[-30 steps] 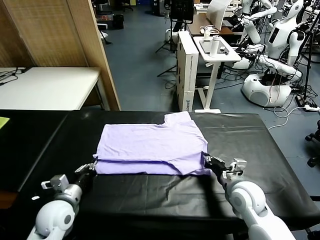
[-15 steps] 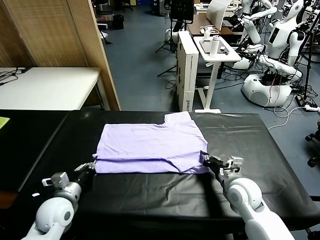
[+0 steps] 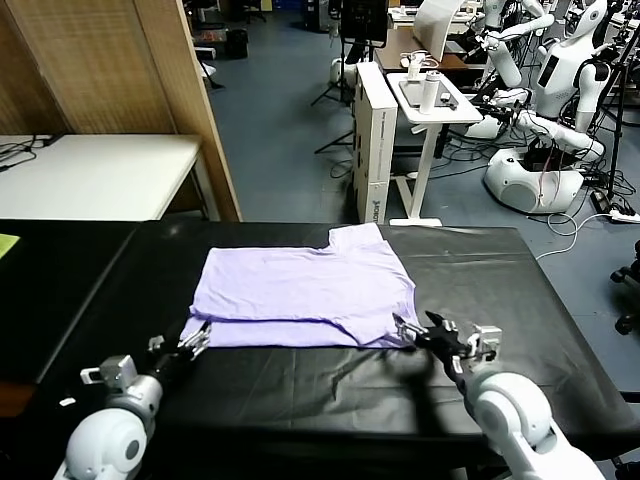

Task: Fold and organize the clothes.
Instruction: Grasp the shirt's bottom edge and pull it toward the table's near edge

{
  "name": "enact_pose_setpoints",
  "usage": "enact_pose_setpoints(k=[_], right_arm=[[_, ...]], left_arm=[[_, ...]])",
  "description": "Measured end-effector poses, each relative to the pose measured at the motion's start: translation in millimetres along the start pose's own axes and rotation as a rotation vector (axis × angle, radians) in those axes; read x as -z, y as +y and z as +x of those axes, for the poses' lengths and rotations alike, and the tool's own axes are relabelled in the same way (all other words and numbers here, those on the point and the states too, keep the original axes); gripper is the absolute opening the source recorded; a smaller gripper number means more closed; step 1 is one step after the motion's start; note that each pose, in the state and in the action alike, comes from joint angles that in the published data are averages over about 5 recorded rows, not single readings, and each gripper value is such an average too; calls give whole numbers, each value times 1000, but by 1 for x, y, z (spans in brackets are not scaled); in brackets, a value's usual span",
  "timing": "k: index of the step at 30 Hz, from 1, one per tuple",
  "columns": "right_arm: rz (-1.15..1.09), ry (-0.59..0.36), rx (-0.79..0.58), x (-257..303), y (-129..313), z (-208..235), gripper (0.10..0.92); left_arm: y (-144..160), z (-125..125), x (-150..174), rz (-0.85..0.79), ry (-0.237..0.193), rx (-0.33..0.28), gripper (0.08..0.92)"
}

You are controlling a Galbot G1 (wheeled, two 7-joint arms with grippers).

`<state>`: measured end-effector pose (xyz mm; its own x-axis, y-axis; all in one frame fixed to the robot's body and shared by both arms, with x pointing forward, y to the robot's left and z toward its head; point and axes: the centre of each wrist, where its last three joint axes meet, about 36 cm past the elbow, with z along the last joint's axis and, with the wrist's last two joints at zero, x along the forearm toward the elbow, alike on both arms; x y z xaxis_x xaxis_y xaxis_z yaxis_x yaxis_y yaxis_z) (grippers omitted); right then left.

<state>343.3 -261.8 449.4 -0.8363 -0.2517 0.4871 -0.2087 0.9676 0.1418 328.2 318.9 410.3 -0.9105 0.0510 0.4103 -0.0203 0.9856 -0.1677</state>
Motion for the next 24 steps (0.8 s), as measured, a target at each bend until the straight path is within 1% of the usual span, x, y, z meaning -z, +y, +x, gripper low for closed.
enact_pose_setpoints(k=[4, 7, 10, 13, 14, 16, 17, 18, 20, 21, 22, 24], right_arm=[[3, 2, 1, -2, 1, -1, 889], [6, 3, 4, -3, 2, -1, 828], [8, 5, 8, -4, 3, -2, 739], [9, 8, 9, -5, 4, -3, 585], [9, 8, 9, -6, 4, -3, 510], [9, 11, 9, -6, 3, -3, 397], [9, 12, 9, -6, 3, -3, 327], [8, 13, 8, -7, 3, -2, 276], [8, 16, 7, -7, 3, 0, 194], [9, 19, 4, -7, 3, 1, 170], [10, 24, 1, -6, 4, 2, 158], [16, 39, -8, -6, 4, 6, 141]], left_arm=[[2, 1, -4, 1, 10, 5, 907], [4, 0, -7, 2, 17, 9, 907], [5, -1, -9, 3, 22, 12, 907], [7, -2, -10, 4, 25, 12, 885], [7, -2, -11, 4, 26, 12, 858], [7, -2, -11, 5, 27, 11, 767], [7, -2, -11, 5, 27, 11, 711], [7, -2, -11, 5, 28, 11, 636], [7, -2, -12, 6, 30, 11, 522], [7, -2, -13, 6, 31, 12, 465], [8, -1, -13, 5, 33, 13, 427], [8, -1, -15, 4, 37, 14, 301]])
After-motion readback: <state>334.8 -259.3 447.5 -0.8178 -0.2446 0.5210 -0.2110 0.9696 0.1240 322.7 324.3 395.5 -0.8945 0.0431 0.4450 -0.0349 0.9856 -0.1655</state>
